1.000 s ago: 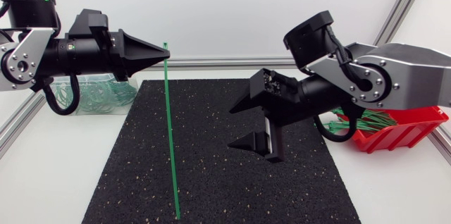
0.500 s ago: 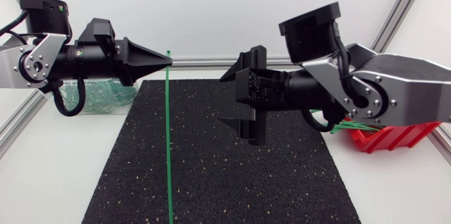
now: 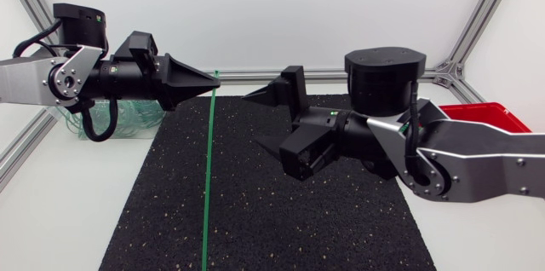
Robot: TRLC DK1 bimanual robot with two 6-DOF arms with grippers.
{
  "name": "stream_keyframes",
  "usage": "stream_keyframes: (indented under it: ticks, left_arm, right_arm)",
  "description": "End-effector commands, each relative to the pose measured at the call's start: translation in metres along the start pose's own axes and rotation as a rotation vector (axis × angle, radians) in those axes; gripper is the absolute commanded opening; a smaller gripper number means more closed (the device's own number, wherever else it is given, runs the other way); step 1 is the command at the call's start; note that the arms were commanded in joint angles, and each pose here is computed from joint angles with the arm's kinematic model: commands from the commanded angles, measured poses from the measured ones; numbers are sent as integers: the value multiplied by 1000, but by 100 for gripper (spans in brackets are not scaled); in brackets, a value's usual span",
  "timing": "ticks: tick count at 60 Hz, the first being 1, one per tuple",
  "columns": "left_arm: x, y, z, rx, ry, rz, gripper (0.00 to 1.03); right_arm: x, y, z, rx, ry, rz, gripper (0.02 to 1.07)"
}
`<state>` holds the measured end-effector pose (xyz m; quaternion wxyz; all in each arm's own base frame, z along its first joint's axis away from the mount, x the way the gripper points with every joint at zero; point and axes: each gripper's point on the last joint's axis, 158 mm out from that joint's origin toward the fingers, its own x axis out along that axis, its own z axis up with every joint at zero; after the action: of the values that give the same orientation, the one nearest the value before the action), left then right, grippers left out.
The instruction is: Take a green cable tie from the red box, thread the tail through the head to close it, then place it in the transparent bin on the left.
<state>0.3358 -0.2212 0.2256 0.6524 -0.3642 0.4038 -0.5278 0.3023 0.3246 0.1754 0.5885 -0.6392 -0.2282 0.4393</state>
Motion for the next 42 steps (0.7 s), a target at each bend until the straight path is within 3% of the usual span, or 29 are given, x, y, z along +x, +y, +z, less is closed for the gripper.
stream_keyframes:
  ticks: [1,14,42]
  left_arm:
    - [3,-6,5,33,15,-23,4]
    - [6,-4,6,31,21,-25,4]
    - [7,-2,5,26,24,-25,4]
  right_arm:
    - [6,19,13,-124,-32,27,103]
    - [4,1,55,-237,-158,-112,103]
    - [-5,79,131,-396,-342,-10,103]
